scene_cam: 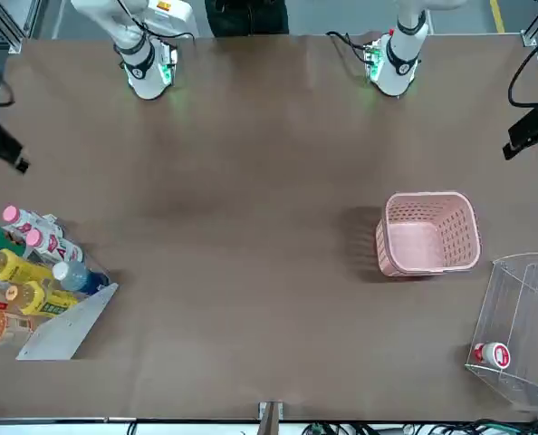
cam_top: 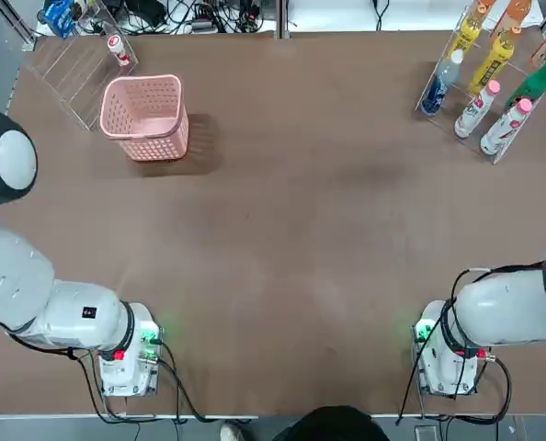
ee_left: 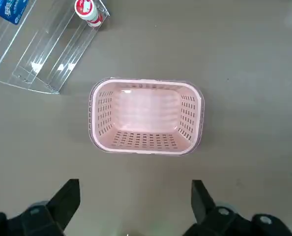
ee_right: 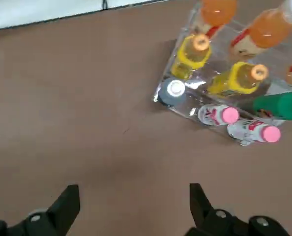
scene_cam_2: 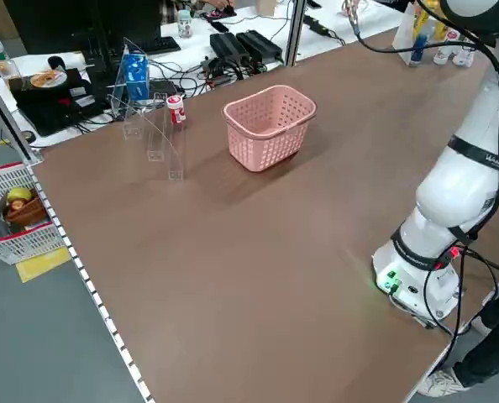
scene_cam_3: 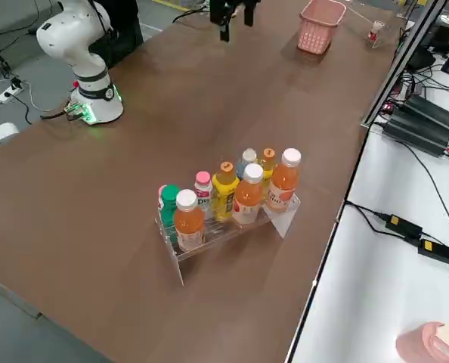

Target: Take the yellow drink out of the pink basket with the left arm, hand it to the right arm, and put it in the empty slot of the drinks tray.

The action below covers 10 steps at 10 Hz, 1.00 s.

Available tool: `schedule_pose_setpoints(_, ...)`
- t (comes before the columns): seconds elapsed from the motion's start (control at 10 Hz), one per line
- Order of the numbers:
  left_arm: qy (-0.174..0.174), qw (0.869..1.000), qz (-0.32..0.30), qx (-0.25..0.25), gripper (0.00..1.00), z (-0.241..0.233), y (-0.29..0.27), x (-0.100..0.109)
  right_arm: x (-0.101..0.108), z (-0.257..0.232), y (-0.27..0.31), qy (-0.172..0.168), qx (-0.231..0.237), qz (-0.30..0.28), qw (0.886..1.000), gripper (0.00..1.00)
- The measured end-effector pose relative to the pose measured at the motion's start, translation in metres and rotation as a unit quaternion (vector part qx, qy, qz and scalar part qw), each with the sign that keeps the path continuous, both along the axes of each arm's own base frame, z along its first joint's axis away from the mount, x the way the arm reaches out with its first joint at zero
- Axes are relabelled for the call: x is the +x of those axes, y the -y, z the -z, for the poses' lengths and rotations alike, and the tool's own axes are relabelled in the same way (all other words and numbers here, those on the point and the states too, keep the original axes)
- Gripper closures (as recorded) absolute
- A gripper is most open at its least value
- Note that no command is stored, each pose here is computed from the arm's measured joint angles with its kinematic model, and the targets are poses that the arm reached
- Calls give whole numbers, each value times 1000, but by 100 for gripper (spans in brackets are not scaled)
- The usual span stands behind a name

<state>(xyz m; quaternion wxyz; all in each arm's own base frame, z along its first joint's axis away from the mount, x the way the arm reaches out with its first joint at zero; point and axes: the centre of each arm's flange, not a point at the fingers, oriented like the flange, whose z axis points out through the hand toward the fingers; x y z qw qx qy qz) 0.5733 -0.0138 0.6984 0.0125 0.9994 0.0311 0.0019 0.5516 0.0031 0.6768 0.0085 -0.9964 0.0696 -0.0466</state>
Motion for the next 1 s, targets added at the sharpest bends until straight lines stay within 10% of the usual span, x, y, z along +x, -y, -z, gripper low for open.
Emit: schedule_pose_setpoints(1.0,0,1000,-1,0,0,0,-2,0,-1,14,-5,-27,-7,-50,998,1)
